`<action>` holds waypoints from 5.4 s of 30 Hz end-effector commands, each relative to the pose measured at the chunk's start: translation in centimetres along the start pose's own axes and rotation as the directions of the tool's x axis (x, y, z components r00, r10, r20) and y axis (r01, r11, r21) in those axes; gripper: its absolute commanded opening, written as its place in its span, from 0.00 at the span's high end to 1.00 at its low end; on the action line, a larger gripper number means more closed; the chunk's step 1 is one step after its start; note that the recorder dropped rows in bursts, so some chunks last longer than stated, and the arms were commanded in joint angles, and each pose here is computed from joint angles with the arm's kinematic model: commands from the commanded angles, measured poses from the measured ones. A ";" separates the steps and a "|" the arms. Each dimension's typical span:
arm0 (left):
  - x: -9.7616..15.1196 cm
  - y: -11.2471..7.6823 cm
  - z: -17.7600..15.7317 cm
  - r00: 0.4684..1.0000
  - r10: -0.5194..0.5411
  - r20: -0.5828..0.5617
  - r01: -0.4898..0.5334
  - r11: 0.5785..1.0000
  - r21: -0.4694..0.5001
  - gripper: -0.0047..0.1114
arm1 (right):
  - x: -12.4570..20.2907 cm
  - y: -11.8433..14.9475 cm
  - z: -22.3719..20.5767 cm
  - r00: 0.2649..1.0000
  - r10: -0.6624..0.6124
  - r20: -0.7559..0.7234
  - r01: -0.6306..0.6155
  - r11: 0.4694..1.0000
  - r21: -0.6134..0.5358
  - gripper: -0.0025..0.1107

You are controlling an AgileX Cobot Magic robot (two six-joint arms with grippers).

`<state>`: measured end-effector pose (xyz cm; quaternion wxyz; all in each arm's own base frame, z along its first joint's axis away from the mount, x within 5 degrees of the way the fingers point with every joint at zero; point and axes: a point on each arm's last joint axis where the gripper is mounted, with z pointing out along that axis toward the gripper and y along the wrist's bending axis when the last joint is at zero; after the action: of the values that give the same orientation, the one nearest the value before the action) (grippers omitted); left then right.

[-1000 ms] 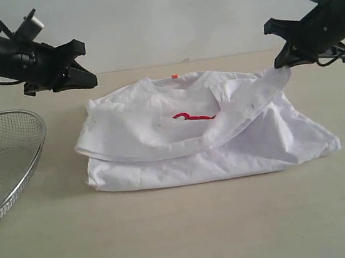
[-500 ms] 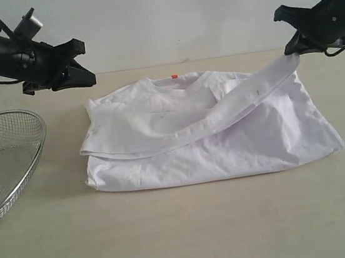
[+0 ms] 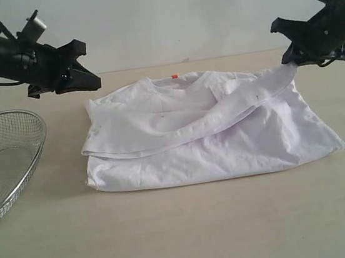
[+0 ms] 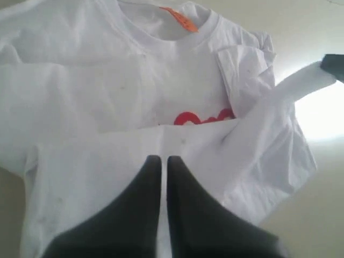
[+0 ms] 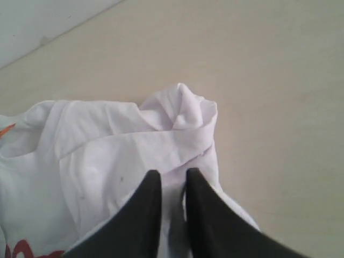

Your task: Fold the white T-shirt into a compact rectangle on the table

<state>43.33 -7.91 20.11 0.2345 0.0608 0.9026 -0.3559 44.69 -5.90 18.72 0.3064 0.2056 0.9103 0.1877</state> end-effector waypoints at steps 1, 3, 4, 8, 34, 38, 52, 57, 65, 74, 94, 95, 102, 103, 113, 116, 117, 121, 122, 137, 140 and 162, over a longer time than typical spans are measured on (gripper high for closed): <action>0.1 -0.7 -0.5 0.999 -0.002 -0.033 0.004 0.999 0.043 0.92 | -0.2 -0.4 0.3 1.000 -0.001 0.024 0.000 1.000 0.025 0.46; 0.1 -1.0 -0.9 0.999 0.014 -0.040 -0.013 0.999 0.032 0.92 | -0.2 -0.5 0.3 1.000 0.010 0.022 -0.011 0.999 0.030 0.32; 0.1 -1.0 -1.2 0.999 0.009 -0.046 -0.008 1.000 0.015 0.92 | -0.2 -0.5 0.3 1.000 0.008 0.019 -0.008 0.999 0.039 0.33; 0.3 -0.7 -2.5 0.997 -0.024 -0.068 0.018 0.997 -0.081 0.92 | -0.2 -0.7 -0.6 0.999 -0.032 -0.003 0.032 0.994 0.107 0.56; 17.2 -2.6 -6.8 0.969 -0.173 -0.179 0.167 0.985 -0.049 0.92 | 14.7 3.5 -3.9 0.929 -0.209 -0.306 0.234 0.971 0.046 0.98; 18.1 -2.5 -6.8 0.963 -0.198 -0.183 0.192 0.980 -0.048 0.92 | 17.4 7.0 -3.1 0.870 -0.391 -0.300 0.392 0.918 -0.057 0.98; 19.5 -2.5 -6.4 0.959 -0.229 -0.168 0.232 0.973 0.001 0.92 | 16.9 9.3 -2.7 0.907 -0.375 -0.193 0.366 0.927 -0.086 0.98; 18.5 -3.6 -6.4 0.972 -0.221 -0.084 0.232 0.961 0.149 0.92 | 16.3 11.6 -1.2 0.892 -0.402 -0.206 0.377 0.913 -0.154 0.98; 17.9 -4.4 -6.5 0.978 -0.203 -0.040 0.206 0.949 0.238 0.92 | 18.4 14.4 1.2 0.850 -0.484 -0.208 0.447 0.871 -0.203 0.98; 18.1 -4.3 -6.5 0.981 -0.192 -0.037 0.195 0.952 0.236 0.92 | 20.3 14.6 3.8 0.838 -0.518 -0.173 0.493 0.854 -0.167 0.98; 18.1 -4.3 -6.5 0.983 -0.182 -0.034 0.185 0.954 0.234 0.92 | 17.5 15.7 4.8 0.850 -0.525 0.033 0.526 0.845 -0.097 0.98; 18.1 -4.3 -6.5 0.983 -0.182 -0.034 0.185 0.954 0.234 0.92 | 17.1 15.7 4.8 0.852 -0.521 0.054 0.524 0.848 -0.086 0.98; 18.1 -4.3 -6.5 0.984 -0.176 -0.039 0.180 0.956 0.232 0.92 | 11.5 16.3 7.3 0.891 -0.444 0.097 0.453 0.885 -0.113 0.98; 18.1 -4.3 -6.5 0.984 -0.176 -0.039 0.180 0.956 0.232 0.92 | 10.4 16.6 7.2 0.894 -0.434 0.115 0.446 0.887 -0.121 0.98; 18.1 -4.0 -6.4 0.984 -0.176 -0.028 0.178 0.963 0.204 0.92 | 4.5 17.6 4.6 0.915 -0.388 0.111 0.404 0.889 -0.218 0.98; 18.1 -4.0 -6.4 0.986 -0.164 -0.023 0.165 0.966 0.198 0.92 | 6.5 17.4 4.9 0.908 -0.417 -0.038 0.393 0.881 -0.265 0.98; 18.1 -4.0 -6.4 0.986 -0.164 -0.023 0.165 0.966 0.198 0.92 | 7.5 17.3 5.1 0.900 -0.426 -0.091 0.387 0.879 -0.278 0.98; 18.0 -3.9 -6.4 0.986 -0.164 -0.019 0.164 0.967 0.193 0.92 | 9.8 17.0 5.4 0.876 -0.431 -0.215 0.359 0.882 -0.305 0.84; 18.0 -3.8 -6.4 0.986 -0.164 -0.015 0.164 0.969 0.184 0.92 | 10.0 16.9 5.5 0.883 -0.406 -0.235 0.332 0.895 -0.299 0.77; 18.0 -3.0 -6.3 0.988 -0.153 0.007 0.151 0.984 0.095 0.92 | 12.6 18.2 5.8 0.879 -0.193 -0.436 0.038 0.940 -0.340 0.59; 18.0 -3.0 -6.3 0.988 -0.153 0.007 0.151 0.984 0.095 0.92 | 13.7 18.6 6.4 0.865 -0.201 -0.460 0.037 0.940 -0.340 0.59; 18.0 -3.0 -6.3 0.989 -0.147 -0.001 0.146 0.984 0.100 0.92 | 15.6 17.7 7.9 0.895 -0.153 -0.420 0.006 0.943 -0.331 0.59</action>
<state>24.37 -6.95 17.50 0.2072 0.0000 0.8858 -0.4152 42.72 18.45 13.46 0.1161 0.0674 0.9241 0.3578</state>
